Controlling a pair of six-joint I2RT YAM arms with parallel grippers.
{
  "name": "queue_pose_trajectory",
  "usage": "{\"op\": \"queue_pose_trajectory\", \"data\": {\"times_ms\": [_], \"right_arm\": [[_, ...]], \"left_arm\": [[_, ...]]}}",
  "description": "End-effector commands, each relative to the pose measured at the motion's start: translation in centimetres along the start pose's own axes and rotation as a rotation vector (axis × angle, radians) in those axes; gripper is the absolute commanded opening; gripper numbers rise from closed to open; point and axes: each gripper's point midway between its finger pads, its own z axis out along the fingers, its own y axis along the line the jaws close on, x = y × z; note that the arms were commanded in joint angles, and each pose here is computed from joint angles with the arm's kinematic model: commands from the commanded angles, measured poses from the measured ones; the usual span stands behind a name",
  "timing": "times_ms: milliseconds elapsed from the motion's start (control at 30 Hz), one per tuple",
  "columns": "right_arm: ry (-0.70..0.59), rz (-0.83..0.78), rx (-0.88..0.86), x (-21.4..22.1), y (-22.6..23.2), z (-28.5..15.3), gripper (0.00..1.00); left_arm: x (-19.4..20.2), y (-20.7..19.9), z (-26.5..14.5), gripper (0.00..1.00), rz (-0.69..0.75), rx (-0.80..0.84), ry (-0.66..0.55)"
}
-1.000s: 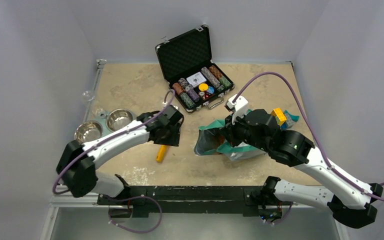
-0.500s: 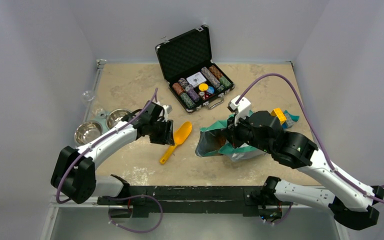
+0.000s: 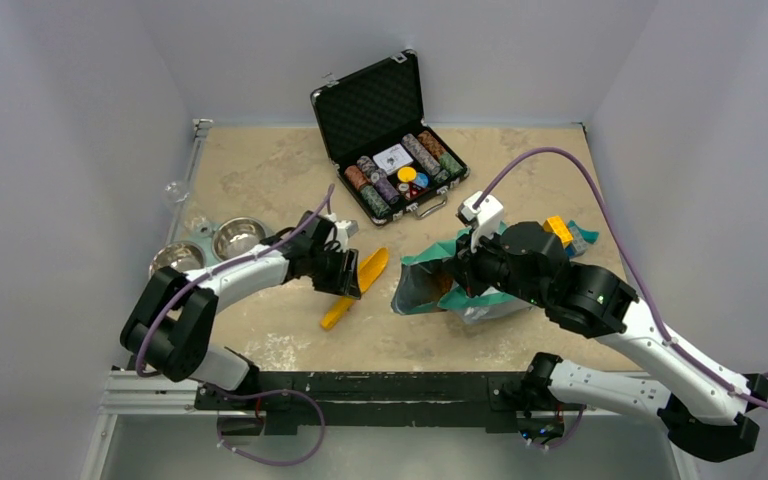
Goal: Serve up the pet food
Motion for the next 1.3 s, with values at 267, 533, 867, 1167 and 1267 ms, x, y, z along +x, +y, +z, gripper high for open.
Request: {"op": "queue_pose_trajectory", "data": {"times_ms": [267, 533, 867, 1167, 1267], "right_arm": [[-0.108, 0.002, -0.063, -3.6, 1.4, -0.9, 0.00], [-0.077, 0.024, -0.067, -3.1, 1.6, -0.3, 0.00], [-0.028, 0.090, -0.053, -0.8, 1.4, 0.5, 0.00], [0.016, 0.064, -0.038, -0.4, 1.3, 1.3, 0.00], [0.028, 0.056, -0.035, -0.3, 1.3, 1.6, 0.00]], "left_arm": [[-0.2, -2.0, 3.0, 0.30, 0.118, -0.110, -0.128], [-0.6, -1.3, 3.0, 0.24, 0.005, -0.315, -0.255], [0.8, 0.2, 2.1, 0.47, 0.123, -0.480, -0.363], [2.3, -1.5, 3.4, 0.38, 0.206, -0.513, -0.425], [3.0, -0.7, 3.8, 0.31, 0.176, -0.582, -0.422]]}}
